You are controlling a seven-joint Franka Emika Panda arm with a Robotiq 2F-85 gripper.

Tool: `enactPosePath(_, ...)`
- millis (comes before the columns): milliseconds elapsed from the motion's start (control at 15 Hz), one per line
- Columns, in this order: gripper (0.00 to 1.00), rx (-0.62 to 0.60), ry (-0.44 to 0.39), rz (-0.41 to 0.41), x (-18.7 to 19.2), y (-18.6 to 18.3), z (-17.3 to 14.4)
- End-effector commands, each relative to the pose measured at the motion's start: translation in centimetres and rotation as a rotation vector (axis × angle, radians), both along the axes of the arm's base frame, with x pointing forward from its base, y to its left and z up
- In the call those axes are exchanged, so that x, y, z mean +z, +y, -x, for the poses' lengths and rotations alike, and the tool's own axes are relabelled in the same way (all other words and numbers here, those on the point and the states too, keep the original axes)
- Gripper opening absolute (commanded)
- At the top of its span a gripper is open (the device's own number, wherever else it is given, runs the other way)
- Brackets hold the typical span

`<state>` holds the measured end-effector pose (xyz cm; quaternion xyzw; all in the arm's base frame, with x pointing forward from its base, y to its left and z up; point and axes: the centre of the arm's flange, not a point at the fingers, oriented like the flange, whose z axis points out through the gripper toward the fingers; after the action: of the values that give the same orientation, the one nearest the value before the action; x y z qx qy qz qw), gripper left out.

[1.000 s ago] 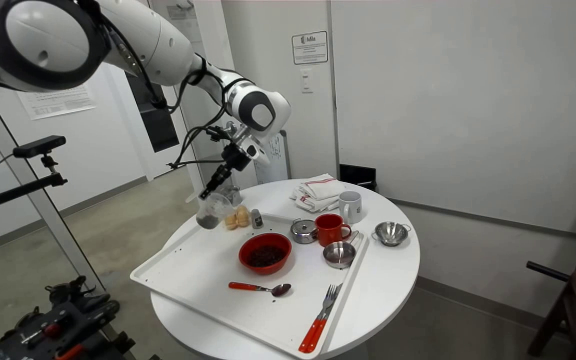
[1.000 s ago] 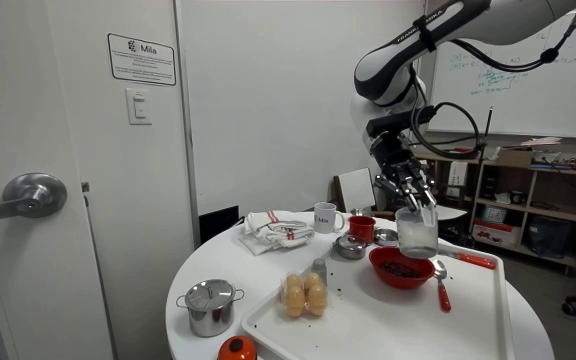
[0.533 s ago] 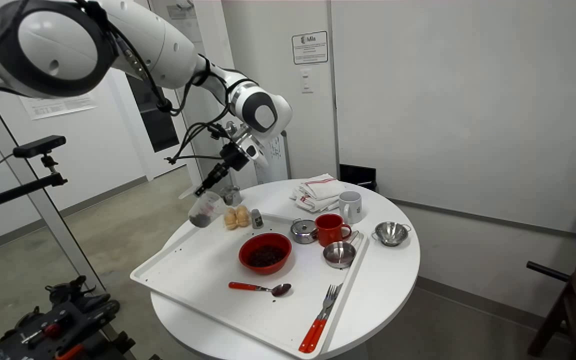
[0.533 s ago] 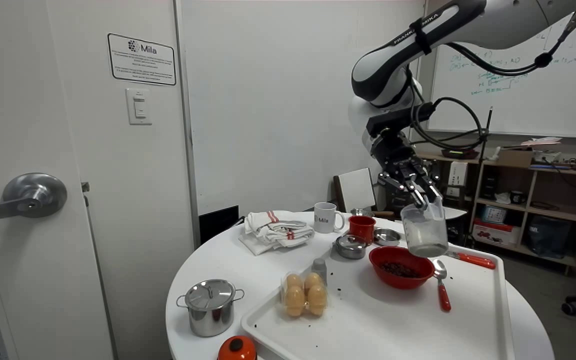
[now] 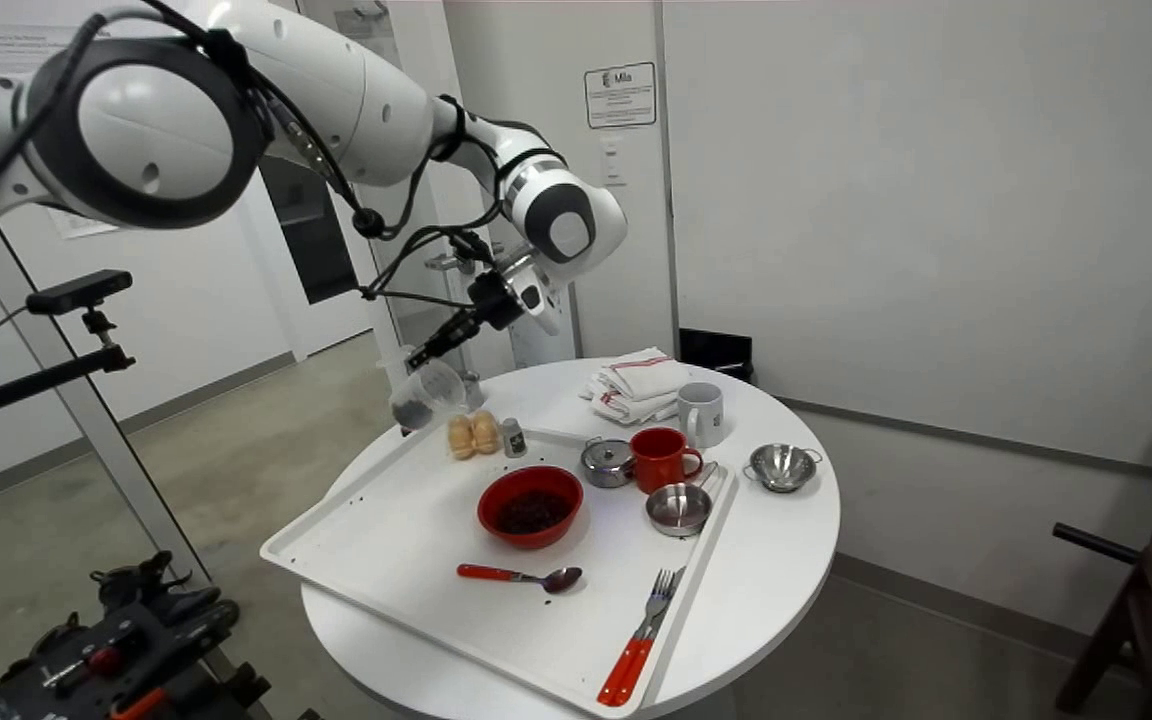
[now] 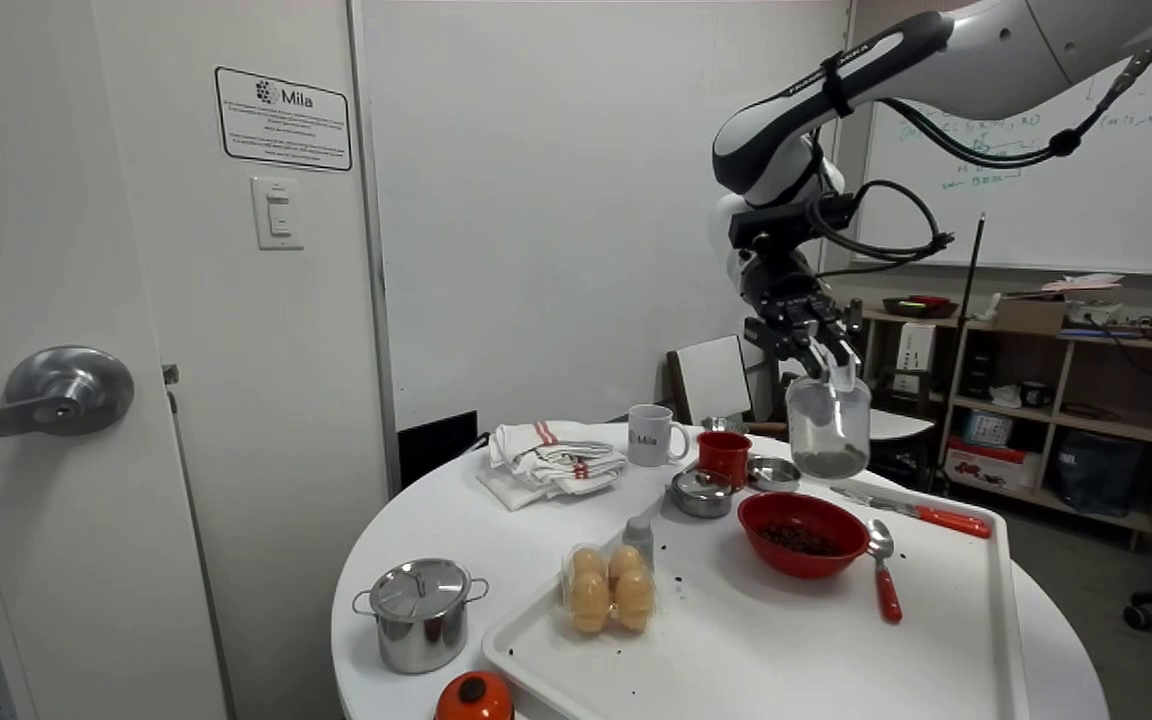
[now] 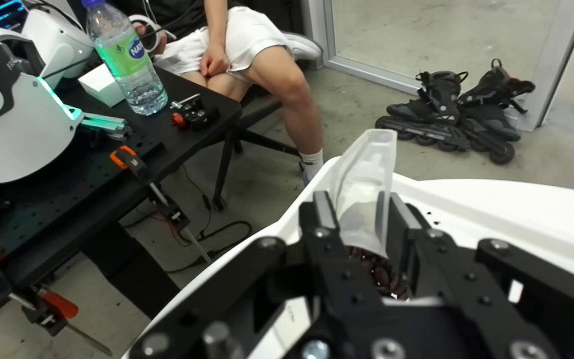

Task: Pour the contents of the jug into the bowl

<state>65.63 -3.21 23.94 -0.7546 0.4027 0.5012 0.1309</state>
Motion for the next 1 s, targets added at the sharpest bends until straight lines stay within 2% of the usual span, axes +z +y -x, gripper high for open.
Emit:
enactPosePath(0,0.10,-0.062,0.049,-0.083,0.0,-2.7,-2.4)
enactPosePath(267,0.10,-0.096,0.099,-0.137,-1.1,-4.8,-1.9)
enactPosePath(733,0.10,-0.043,0.214,-0.309,-2.6,-6.0,-1.3)
enactPosePath(933,0.10,-0.028,0.228,-0.380,-2.7,-6.2,-1.1)
